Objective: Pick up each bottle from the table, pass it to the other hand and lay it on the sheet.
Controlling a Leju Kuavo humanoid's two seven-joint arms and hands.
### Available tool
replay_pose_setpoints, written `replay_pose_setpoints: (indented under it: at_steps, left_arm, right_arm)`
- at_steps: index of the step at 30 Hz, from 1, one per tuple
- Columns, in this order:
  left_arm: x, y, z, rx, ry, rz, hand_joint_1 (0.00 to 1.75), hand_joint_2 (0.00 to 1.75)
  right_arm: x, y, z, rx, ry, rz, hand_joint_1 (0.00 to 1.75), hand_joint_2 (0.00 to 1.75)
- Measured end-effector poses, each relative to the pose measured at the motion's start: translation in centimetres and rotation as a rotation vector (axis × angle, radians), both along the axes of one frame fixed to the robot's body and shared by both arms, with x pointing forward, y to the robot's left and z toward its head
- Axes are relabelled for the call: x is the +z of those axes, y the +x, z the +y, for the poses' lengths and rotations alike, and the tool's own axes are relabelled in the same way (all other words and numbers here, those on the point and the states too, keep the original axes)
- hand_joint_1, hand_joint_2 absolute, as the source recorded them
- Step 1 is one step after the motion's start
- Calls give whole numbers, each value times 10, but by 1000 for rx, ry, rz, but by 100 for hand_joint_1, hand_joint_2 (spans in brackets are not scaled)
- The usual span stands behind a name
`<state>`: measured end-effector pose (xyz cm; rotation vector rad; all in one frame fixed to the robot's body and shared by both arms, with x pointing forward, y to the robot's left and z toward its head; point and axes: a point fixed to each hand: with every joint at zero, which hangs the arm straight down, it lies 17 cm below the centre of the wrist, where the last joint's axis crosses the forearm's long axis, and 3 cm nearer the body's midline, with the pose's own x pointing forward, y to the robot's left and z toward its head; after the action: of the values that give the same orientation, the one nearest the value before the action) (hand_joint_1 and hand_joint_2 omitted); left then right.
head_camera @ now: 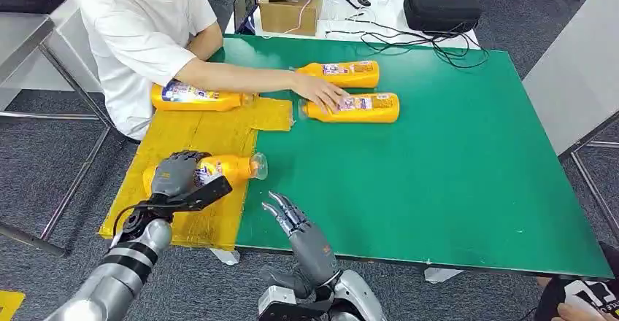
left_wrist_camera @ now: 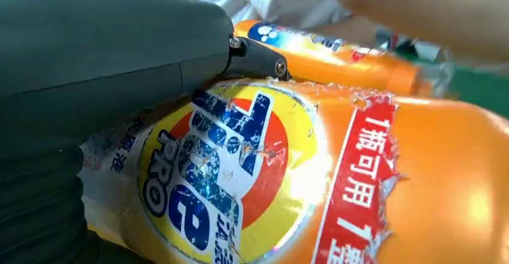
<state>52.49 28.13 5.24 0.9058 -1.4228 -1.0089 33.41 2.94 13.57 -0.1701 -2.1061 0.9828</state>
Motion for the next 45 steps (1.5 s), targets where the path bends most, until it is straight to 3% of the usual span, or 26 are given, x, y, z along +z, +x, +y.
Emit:
replay_pose_setpoints:
  at_steps: [2, 5, 6, 7, 8, 10, 18, 30, 33, 38, 42, 45]
  left_arm:
    - [-7, 8, 0, -23, 38, 56, 164, 175]
    - [-16, 14, -10, -68, 24, 147, 164, 175]
    - [-18, 16, -14, -75, 12, 166, 145, 175]
    - [-19, 17, -16, -79, 8, 178, 68, 175]
    - [-19, 18, -19, -84, 7, 183, 31, 175]
    - [-21, 19, -25, -99, 6, 203, 0, 175]
    - [-44, 8, -59, -181, -24, 336, 0, 175]
    - [-37, 13, -67, -159, -230, 400, 0, 175]
    - [-29, 14, -69, -151, -385, 374, 0, 175]
    - [6, 9, -80, -77, -812, 264, 0, 175]
    - [33, 6, -83, -70, -954, 180, 0, 175]
    - [71, 2, -79, -91, -1068, 46, 0, 175]
  right_arm:
    - [2, 0, 2, 9, 10, 6, 0, 0]
    - [3, 0, 2, 11, 21, 9, 0, 0]
    - [3, 0, 2, 11, 21, 9, 0, 0]
    - [4, 1, 2, 11, 22, 7, 0, 0]
    - [4, 1, 2, 11, 22, 7, 0, 0]
    - [4, 2, 2, 12, 23, 7, 0, 0]
    - [7, 6, 5, 20, 31, -3, 0, 0]
    - [2, 15, 7, 9, 29, -7, 0, 0]
    - [0, 15, 6, 0, 30, -6, 0, 0]
    - [-8, 8, 0, -36, 18, -16, 0, 0]
    - [-9, 6, -2, -51, 9, -31, 0, 0]
    - [-11, 7, -7, -71, -4, -42, 0, 0]
